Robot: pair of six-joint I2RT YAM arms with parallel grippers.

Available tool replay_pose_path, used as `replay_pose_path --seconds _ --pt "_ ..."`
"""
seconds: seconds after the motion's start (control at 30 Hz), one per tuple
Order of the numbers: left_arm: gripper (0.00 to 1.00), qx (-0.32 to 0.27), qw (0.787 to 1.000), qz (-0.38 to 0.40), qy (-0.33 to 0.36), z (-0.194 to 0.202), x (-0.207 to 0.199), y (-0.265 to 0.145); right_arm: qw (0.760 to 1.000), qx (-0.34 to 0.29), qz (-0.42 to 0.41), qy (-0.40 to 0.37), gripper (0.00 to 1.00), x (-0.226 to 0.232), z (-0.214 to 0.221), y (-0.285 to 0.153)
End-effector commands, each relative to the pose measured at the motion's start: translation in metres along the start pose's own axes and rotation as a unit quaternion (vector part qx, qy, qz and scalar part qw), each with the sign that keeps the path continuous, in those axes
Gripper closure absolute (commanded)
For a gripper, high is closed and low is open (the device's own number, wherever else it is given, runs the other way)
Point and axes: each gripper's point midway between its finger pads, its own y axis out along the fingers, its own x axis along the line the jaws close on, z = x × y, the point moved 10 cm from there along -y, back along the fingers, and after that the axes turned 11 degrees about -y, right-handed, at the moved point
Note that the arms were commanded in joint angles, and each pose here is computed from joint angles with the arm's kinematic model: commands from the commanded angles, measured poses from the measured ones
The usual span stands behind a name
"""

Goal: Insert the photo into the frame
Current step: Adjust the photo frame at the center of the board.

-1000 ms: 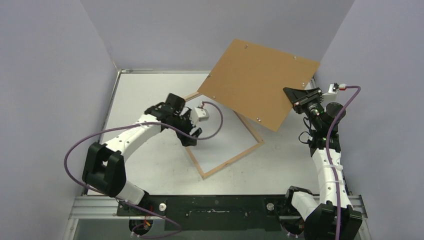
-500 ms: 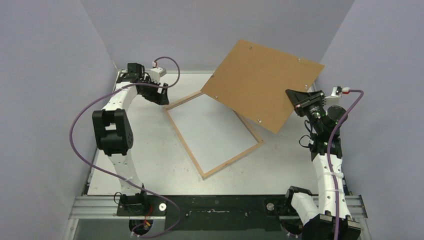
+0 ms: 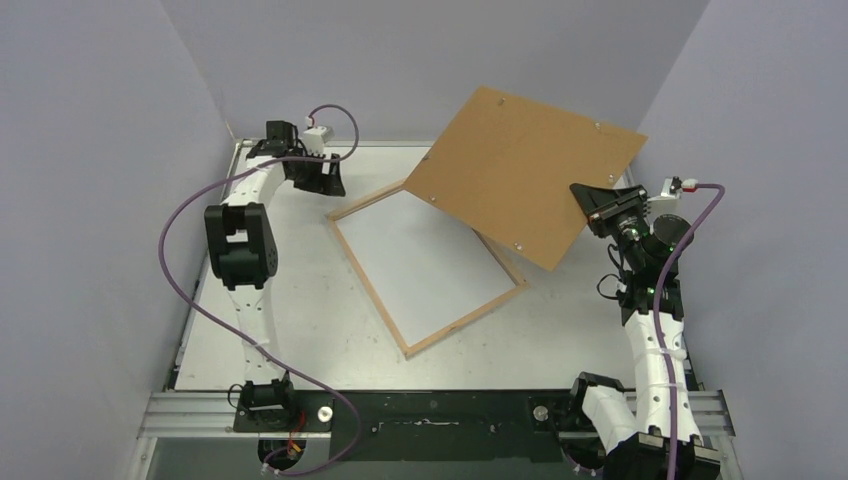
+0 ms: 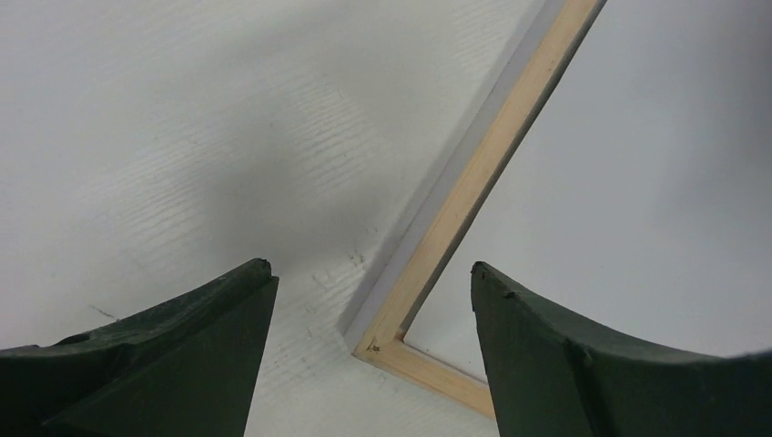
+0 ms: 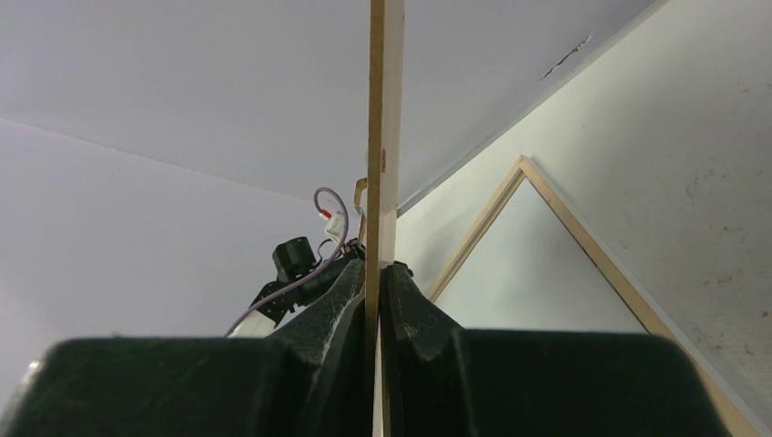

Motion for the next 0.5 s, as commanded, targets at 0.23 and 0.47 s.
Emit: replay_pose_path --seconds 0.23,0.47 --pt "0.30 0.034 0.997 0.068 -0.031 0.010 -0.007 0.027 0.997 -0.040 -0.061 -0.023 0.95 0.025 -0.011 -0.006" --pt "0.43 0.046 0.995 0.072 -0.045 0.016 -0.004 0.030 0.997 -0.040 -0.064 -0.025 0.95 0.029 -0.013 -0.007"
